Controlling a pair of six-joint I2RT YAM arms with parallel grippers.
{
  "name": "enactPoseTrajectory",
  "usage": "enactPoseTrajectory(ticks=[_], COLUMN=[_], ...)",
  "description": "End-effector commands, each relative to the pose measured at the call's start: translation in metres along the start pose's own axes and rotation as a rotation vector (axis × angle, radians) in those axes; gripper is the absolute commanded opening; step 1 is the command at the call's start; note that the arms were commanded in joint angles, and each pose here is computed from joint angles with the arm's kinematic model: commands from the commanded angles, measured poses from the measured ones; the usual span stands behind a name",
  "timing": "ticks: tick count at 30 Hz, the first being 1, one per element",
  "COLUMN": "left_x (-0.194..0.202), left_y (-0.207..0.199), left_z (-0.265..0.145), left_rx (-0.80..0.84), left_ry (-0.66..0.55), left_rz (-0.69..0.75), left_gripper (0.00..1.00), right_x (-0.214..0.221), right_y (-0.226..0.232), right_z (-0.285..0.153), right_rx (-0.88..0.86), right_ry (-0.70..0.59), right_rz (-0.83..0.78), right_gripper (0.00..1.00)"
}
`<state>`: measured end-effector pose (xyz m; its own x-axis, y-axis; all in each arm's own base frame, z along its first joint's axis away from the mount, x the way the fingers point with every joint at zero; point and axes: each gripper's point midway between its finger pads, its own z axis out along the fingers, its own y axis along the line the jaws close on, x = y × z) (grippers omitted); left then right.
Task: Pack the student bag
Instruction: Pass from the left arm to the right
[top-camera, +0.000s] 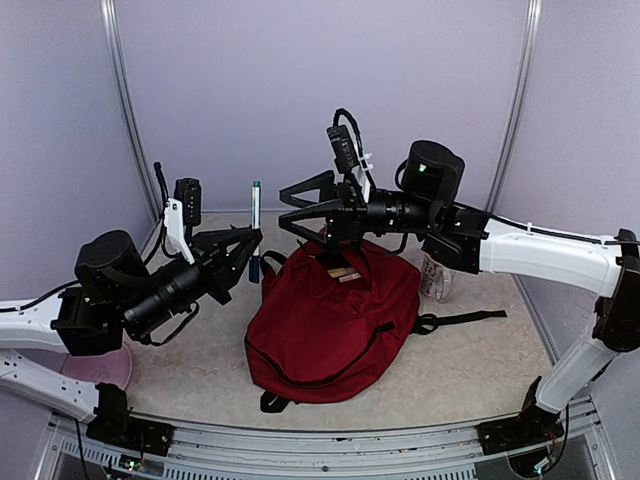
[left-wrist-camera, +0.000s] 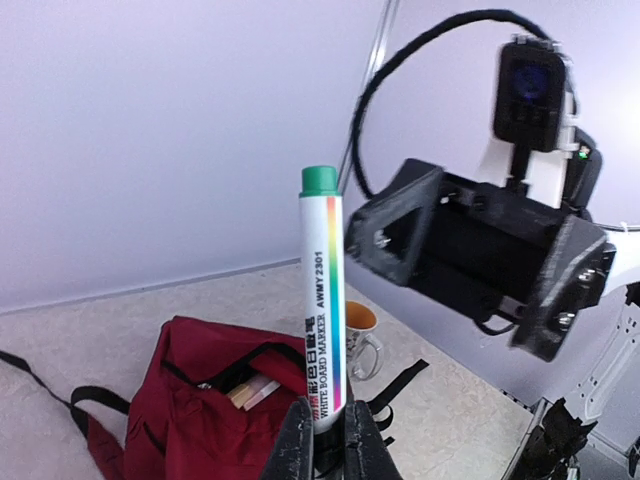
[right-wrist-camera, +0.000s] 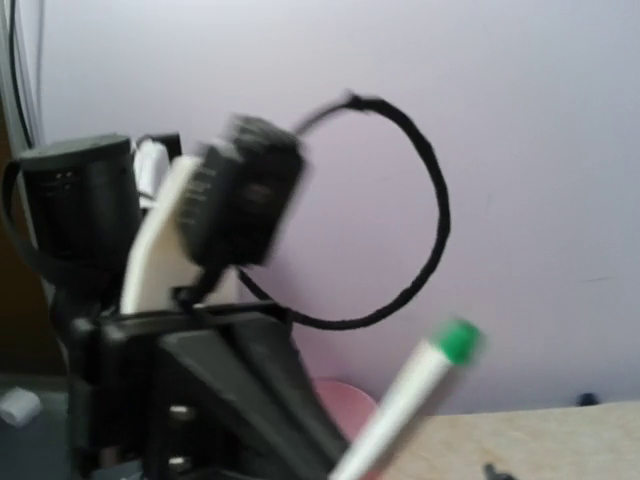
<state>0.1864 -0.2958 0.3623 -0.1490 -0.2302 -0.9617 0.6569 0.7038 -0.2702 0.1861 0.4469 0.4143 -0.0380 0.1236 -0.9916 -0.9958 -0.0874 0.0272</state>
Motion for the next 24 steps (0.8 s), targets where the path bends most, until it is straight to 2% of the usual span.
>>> enactPoseTrajectory(ticks=[1,4,9,13,16,17,18,19,20,22,24], left_x=[-0.018,-0.015,-0.011,-0.008,-0.002,0.002,0.006,0.010,0.017,0.041,0.072], left_y=[-0.032,-0.039,-0.043,-0.044,-0.043,-0.042,-0.039,-0.034,-0.026,-0.002,0.030], left_z=[0.004,0.009,0.009,0.009,0.009,0.009,0.009,0.009,0.010,0.013,0.017], left_rx=[0.121,0.146,0.172,0.180,0.183,0.179,0.169,0.151,0.128,0.062,-0.024], left_ry=[-0.098,-0.094,-0.088,-0.075,-0.053,-0.041,-0.024,-0.004,0.022,0.103,0.206], left_rz=[0.094,0.110,0.108,0.107,0.104,0.101,0.093,0.080,0.063,0.012,-0.056], left_gripper=[0.00,0.00,0.00,0.00,0.00,0.05,0.28,0.56,0.74,0.86,0.90], right_x=[-0.016,-0.012,-0.007,0.000,0.000,-0.001,-0.001,0.001,0.004,0.021,0.054], right_y=[0.004,0.020,0.032,0.028,0.028,0.027,0.024,0.017,0.007,-0.023,-0.063], right_z=[0.004,0.008,0.006,0.009,0.008,0.006,0.004,0.002,-0.001,-0.009,-0.023], right_rx=[-0.109,-0.241,-0.340,-0.335,-0.335,-0.328,-0.308,-0.269,-0.206,-0.001,0.258], right_ry=[-0.058,-0.046,-0.043,-0.023,-0.022,-0.018,-0.012,0.003,0.024,0.108,0.252], right_rz=[0.097,0.115,0.158,0.183,0.177,0.172,0.166,0.152,0.129,0.054,-0.049], right_gripper=[0.75,0.67,0.23,0.02,0.00,0.00,0.00,0.00,0.00,0.00,0.00])
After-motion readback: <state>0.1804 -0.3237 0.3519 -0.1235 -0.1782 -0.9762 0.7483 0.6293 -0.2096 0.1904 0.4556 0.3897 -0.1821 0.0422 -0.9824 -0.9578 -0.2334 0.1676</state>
